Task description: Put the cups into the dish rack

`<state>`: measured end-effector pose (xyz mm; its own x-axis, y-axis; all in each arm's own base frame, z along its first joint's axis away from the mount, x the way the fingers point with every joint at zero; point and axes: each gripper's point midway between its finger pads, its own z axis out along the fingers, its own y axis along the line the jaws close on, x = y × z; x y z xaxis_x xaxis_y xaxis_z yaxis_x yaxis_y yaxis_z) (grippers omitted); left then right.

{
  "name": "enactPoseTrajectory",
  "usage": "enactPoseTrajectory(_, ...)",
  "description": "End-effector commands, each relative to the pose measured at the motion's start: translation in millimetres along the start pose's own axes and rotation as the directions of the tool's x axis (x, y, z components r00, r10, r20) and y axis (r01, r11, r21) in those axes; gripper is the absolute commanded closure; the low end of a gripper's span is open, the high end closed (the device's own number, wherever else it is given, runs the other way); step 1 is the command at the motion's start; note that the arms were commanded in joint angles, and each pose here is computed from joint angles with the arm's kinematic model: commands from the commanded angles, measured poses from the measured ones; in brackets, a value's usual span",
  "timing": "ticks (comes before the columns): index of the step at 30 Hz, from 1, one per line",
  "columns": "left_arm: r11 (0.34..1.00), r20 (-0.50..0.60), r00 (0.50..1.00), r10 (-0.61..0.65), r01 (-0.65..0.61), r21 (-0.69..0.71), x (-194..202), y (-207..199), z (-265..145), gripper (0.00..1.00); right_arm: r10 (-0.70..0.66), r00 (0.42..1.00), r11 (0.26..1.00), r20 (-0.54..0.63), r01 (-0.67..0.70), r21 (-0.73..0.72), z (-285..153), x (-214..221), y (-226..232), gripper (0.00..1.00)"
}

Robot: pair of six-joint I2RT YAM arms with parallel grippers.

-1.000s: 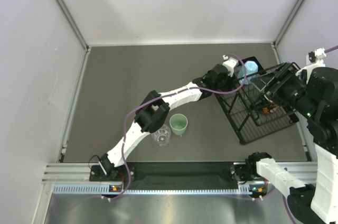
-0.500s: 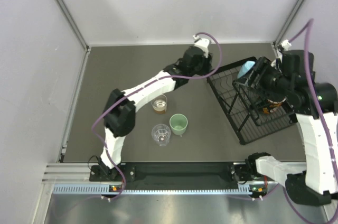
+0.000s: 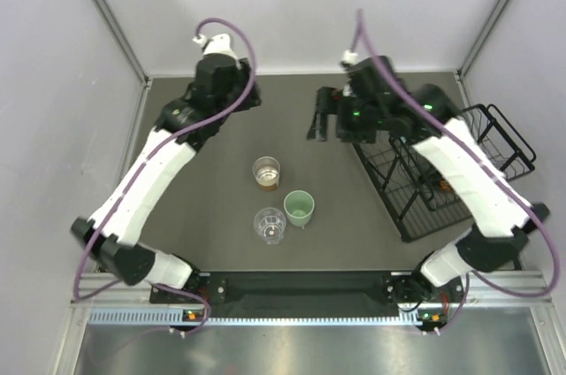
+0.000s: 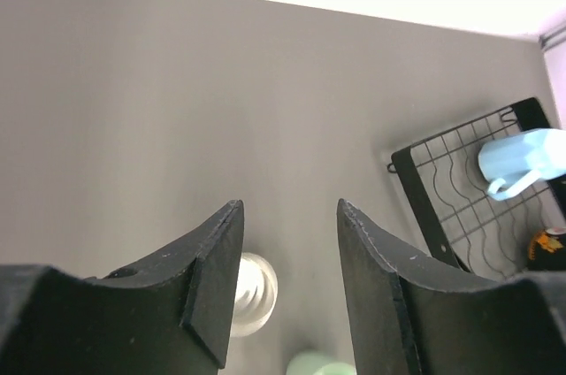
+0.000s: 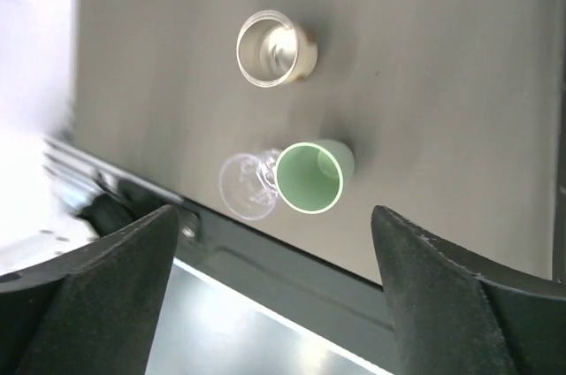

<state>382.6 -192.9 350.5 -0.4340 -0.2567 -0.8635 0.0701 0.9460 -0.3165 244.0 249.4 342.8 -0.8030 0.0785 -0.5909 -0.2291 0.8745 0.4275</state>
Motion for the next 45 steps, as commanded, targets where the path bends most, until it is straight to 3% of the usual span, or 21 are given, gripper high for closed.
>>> enactPoseTrajectory(1, 0.995, -0.029, 0.999, -0.019, 0.016, -0.103, 5.3, 38.6, -56.8, 0.48, -0.137, 0.99, 0.991, -0.041, 0.137, 0.0, 28.4, 10.2, 24.3, 0.09)
enactPoseTrajectory(8, 0.97, 0.047, 0.977, -0.208, 0.212, -0.122, 16.0, 76.6, -138.4, 0.48, -0.29, 0.947, 0.957, -0.139, 0.289, -0.027, 99.7, 38.2, 51.6, 0.12)
enactPoseTrajectory(14, 0.943, 0.029, 0.95, -0.311, 0.313, -0.113, 35.7, 86.9, -165.3, 0.48, -0.304, 0.937, 0.951, -0.174, 0.308, -0.003, 152.7, 55.6, 52.9, 0.22)
enactPoseTrajectory(21, 0.934, -0.032, 0.939, -0.343, 0.337, -0.123, 55.5, 86.4, -162.8, 0.47, -0.357, 0.908, 0.924, -0.218, 0.378, 0.062, 140.7, 76.1, 28.7, 0.31)
enactPoseTrajectory(31, 0.946, -0.154, 0.934, -0.322, 0.321, -0.034, 65.5, 51.2, -131.7, 0.48, -0.376, 0.872, 0.89, -0.314, 0.434, 0.14, 125.5, 137.2, -46.1, 0.45)
enactPoseTrajectory(40, 0.95, -0.174, 0.935, -0.309, 0.312, -0.01, 59.4, 40.6, -125.5, 0.49, -0.362, 0.894, 0.923, -0.265, 0.384, 0.036, 134.9, 145.8, -29.7, 0.52)
enactPoseTrajectory(45, 0.949, -0.178, 0.934, -0.31, 0.314, -0.006, 56.1, 38.8, -129.2, 0.48, -0.36, 0.882, 0.919, -0.305, 0.392, 0.049, 152.7, 154.8, -34.1, 0.54)
